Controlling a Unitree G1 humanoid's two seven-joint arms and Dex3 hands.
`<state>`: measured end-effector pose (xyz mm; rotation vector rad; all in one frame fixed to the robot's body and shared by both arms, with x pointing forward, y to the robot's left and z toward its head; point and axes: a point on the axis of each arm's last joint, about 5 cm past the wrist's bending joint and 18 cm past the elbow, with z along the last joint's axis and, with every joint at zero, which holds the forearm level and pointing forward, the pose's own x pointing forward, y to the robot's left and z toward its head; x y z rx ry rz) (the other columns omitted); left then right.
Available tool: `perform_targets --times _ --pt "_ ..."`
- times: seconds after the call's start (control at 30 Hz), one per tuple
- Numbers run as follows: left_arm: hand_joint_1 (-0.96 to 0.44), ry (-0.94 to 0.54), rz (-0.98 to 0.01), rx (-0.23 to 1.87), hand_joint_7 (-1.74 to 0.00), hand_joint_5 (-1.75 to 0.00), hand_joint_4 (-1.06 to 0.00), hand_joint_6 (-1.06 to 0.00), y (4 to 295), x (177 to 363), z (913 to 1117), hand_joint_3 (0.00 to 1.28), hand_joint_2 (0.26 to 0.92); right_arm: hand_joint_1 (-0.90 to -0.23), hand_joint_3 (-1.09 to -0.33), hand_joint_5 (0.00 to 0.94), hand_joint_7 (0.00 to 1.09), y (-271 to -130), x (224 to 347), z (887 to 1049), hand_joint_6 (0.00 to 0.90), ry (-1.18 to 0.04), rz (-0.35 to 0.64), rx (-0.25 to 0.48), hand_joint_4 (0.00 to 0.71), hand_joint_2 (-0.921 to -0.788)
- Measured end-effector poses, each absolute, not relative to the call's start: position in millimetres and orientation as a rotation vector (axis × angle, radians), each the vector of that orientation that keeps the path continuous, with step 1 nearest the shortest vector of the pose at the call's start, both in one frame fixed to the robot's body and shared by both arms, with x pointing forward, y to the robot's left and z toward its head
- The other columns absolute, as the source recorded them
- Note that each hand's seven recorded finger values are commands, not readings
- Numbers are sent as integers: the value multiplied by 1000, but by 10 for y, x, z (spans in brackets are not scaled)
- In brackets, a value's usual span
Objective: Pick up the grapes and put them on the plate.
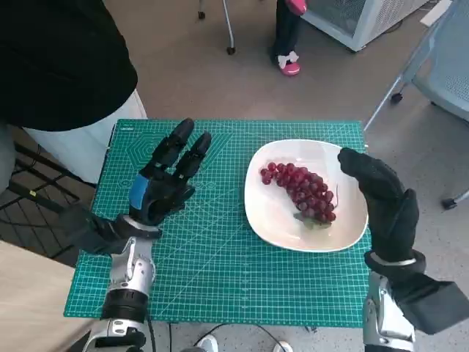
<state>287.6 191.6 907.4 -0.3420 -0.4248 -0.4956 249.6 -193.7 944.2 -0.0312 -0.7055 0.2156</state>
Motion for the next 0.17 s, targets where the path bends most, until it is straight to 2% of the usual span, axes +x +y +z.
perform_targets --times 0.17 --pt "-473 -423 -497 -341 -18 -4 -233 -326 1917 2876 9075 141 921 -613 -841 0 187 -1936 2498 9447 173 -705 217 -31 452 -921"
